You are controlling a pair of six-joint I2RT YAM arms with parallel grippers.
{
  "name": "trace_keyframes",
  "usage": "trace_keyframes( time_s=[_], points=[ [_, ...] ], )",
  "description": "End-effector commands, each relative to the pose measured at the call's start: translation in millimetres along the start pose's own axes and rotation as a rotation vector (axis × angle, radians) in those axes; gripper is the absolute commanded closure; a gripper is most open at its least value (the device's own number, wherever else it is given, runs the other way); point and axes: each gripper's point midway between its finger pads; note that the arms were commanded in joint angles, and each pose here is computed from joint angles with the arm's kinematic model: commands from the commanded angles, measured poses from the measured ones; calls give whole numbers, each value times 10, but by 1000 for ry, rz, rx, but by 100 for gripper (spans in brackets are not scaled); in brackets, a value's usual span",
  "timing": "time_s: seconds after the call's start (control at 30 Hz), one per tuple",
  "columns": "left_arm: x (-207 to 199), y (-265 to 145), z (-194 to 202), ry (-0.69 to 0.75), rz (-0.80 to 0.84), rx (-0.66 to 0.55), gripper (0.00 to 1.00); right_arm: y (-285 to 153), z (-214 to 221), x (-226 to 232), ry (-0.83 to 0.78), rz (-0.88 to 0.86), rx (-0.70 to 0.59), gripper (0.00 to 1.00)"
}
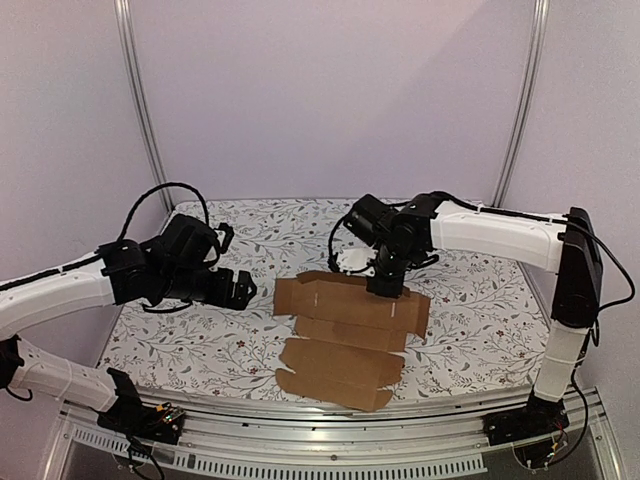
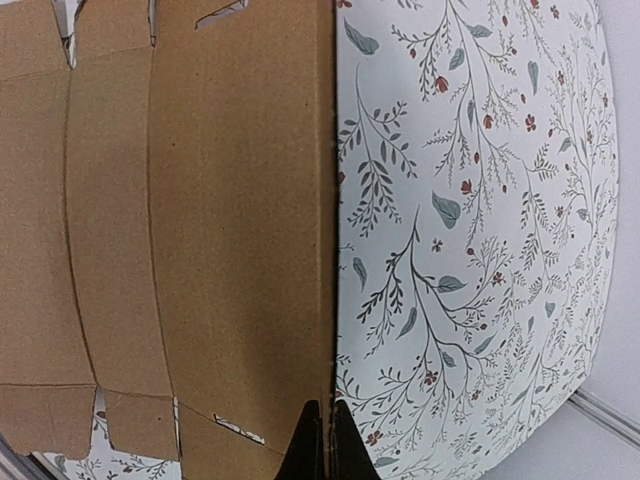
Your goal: Fold the paper box
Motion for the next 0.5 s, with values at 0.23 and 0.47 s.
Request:
trace_keyframes(
  time_s=[0.23,0.47],
  points=[
    [126,261,150,-68,1,16,2,55,-164,-58,-107,237,-9,100],
    [172,409,254,-99,14,42,7,-50,-269,-35,-157,372,-47,100]
  ],
)
Point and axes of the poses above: each gripper's point midway between its finger pads, its own y axis out along the fingers, its own x axis along the line the jaws close on, z = x × y, and after that the axes turned 15 degrees about -y, right-handed
